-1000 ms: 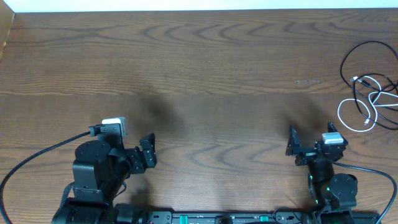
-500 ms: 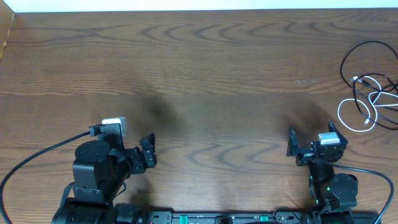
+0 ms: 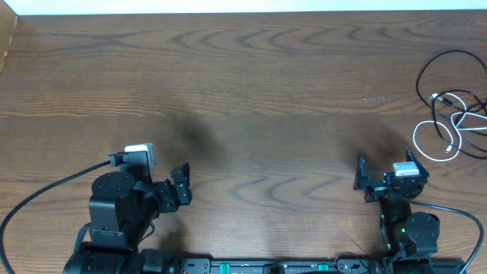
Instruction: Untangle cables
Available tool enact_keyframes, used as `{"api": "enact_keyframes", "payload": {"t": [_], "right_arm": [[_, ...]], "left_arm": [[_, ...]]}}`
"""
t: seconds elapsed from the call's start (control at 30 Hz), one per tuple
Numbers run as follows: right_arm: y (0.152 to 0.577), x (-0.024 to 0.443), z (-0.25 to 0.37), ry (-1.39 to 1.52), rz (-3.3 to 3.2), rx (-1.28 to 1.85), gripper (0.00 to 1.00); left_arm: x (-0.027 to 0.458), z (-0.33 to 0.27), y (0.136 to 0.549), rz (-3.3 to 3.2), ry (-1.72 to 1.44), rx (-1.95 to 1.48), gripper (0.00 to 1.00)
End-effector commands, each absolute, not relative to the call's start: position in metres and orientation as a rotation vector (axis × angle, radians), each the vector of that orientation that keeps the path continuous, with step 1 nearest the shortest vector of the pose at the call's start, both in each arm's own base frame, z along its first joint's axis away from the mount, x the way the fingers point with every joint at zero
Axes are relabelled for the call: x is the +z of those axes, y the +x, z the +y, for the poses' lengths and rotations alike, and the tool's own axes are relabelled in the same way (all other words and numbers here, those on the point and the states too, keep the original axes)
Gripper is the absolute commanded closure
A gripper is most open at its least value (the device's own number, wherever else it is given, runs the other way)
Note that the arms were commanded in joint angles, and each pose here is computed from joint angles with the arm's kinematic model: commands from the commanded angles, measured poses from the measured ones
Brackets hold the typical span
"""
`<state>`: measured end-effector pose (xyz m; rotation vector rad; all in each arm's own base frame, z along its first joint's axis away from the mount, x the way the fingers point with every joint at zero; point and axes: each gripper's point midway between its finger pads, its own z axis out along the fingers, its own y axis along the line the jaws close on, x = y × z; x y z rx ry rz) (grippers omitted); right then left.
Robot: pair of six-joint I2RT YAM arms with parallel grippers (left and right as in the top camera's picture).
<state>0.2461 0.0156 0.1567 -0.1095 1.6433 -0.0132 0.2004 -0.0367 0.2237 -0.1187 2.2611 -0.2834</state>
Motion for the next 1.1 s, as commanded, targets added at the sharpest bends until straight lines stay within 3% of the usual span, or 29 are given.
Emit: {"api": "enact_keyframes", "payload": {"t": [0.0, 0.63, 1.07], "right_arm": [[0.246, 0.157, 0.016, -0.121, 1.641, -0.022, 0.01], [0.246, 0.157, 0.016, -0.121, 1.641, -0.022, 0.01], [0.246, 0.157, 0.016, -0.121, 1.641, -0.022, 0.01]], "left_arm": [[0.221, -0.034, 0.201, 2.265, -0.118, -0.266, 0.05], [0.220, -0.034, 0.200, 2.266, -0.118, -0.266, 0.04], [0.181, -0.036, 0.218, 1.878, -0.062, -0.291, 0.05]]}}
